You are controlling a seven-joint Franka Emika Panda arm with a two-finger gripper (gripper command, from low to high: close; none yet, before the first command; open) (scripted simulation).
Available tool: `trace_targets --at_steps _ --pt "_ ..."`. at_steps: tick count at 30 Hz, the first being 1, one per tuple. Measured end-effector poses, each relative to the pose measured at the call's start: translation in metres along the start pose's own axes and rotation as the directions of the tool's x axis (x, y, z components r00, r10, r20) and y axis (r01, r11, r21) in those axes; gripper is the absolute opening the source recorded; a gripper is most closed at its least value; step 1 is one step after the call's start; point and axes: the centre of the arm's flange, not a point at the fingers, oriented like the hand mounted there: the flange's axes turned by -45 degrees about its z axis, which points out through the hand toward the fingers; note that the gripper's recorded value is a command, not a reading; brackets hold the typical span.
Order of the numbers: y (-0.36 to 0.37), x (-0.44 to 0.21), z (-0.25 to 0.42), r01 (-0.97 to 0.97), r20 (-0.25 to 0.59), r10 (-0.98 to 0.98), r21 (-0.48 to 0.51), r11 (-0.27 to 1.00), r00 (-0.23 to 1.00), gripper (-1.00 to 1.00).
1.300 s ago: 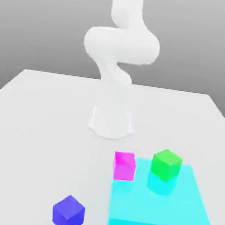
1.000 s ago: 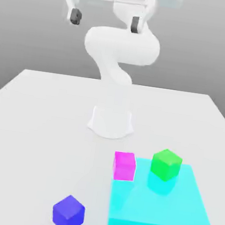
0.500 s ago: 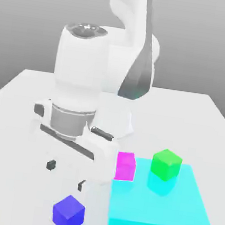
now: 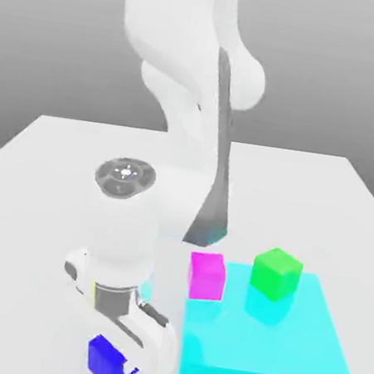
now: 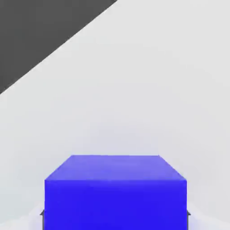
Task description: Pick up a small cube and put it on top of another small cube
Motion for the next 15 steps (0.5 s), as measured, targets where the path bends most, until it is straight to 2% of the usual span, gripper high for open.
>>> trace_targets --at_steps 3,7,11,15 --pt "-0.001 -0.001 -0.034 0.007 0.000 -0.007 0.000 1.000 1.000 -1.00" --pt "-0.035 -0.021 -0.069 0.240 -0.011 -0.240 -0.016 0.971 0.971 -1.00" --pt "-0.075 -0.071 -0.107 0.429 -0.012 -0.429 -0.036 0.903 0.903 -1.00" --pt "-0.092 -0.118 -0.141 0.491 -0.008 -0.491 -0.034 0.871 0.871 -1.00"
